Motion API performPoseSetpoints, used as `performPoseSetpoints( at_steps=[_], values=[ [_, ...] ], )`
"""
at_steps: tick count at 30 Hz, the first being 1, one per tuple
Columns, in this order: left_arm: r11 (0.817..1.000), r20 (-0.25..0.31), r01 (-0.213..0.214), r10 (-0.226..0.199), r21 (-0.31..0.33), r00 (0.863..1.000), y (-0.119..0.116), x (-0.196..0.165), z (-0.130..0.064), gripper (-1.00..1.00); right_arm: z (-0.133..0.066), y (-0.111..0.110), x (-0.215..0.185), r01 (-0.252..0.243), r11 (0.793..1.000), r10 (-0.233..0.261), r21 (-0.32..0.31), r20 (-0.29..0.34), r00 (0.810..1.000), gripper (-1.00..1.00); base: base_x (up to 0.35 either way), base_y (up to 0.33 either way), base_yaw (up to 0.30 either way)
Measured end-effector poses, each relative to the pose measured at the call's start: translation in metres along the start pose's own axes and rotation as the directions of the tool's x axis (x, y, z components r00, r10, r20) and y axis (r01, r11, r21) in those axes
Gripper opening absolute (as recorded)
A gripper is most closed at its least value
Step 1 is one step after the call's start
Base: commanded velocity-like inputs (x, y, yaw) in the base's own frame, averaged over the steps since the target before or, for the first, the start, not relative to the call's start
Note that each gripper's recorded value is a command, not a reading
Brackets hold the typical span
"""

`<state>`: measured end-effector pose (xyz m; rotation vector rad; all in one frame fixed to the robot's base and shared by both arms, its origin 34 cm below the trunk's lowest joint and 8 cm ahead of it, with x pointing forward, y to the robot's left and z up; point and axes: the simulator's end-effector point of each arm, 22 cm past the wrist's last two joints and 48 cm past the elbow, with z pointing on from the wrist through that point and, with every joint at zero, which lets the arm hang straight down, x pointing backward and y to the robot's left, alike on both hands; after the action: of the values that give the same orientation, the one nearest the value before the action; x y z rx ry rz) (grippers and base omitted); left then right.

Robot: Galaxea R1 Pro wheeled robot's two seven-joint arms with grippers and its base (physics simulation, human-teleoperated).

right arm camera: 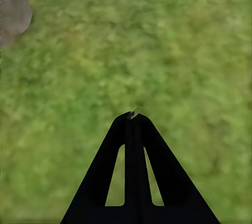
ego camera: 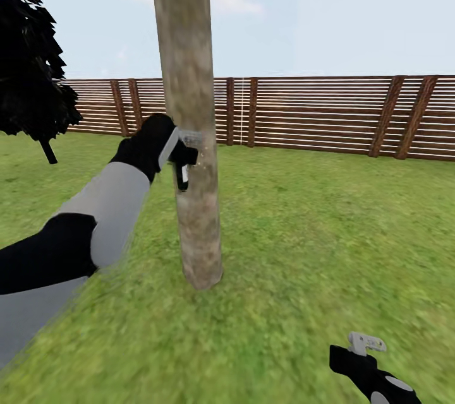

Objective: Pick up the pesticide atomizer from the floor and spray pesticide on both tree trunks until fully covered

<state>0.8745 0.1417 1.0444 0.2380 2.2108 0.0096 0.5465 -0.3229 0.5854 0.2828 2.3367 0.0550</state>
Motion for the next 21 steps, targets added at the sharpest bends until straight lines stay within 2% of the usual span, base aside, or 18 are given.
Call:
performPoseSetpoints(
  at_steps=[2,5,8,13,21],
  values=[
    [1.000,-0.006,-0.003,0.003,0.003,1.000,0.000,-0.012,-0.008,-1.00,0.000,0.001,0.001,0.002,1.000,-0.002,-0.002,-0.001,1.000,-1.00,0.000,0.000,0.000],
    [1.000,0.022,-0.013,0.013,-0.005,1.000,0.003,-0.049,-0.035,-1.00,0.000,0.003,0.002,0.003,1.000,-0.003,-0.004,-0.003,1.000,-1.00,0.000,0.000,0.000],
    [1.000,0.043,-0.019,0.019,-0.013,0.999,0.006,-0.071,-0.054,-1.00,0.000,0.006,0.004,0.013,1.000,-0.013,-0.009,-0.008,1.000,-1.00,0.000,0.000,0.000],
    [1.000,0.092,-0.015,0.016,-0.007,0.996,0.006,-0.109,-0.091,-1.00,0.000,-0.002,0.006,0.015,0.999,-0.015,0.034,-0.010,1.000,-1.00,0.000,0.000,0.000],
    [1.000,0.151,-0.013,0.014,-0.007,0.988,0.006,-0.159,-0.152,-1.00,0.000,-0.003,0.006,0.014,0.999,-0.014,0.041,-0.010,1.000,-1.00,0.000,0.000,0.000]
  ],
)
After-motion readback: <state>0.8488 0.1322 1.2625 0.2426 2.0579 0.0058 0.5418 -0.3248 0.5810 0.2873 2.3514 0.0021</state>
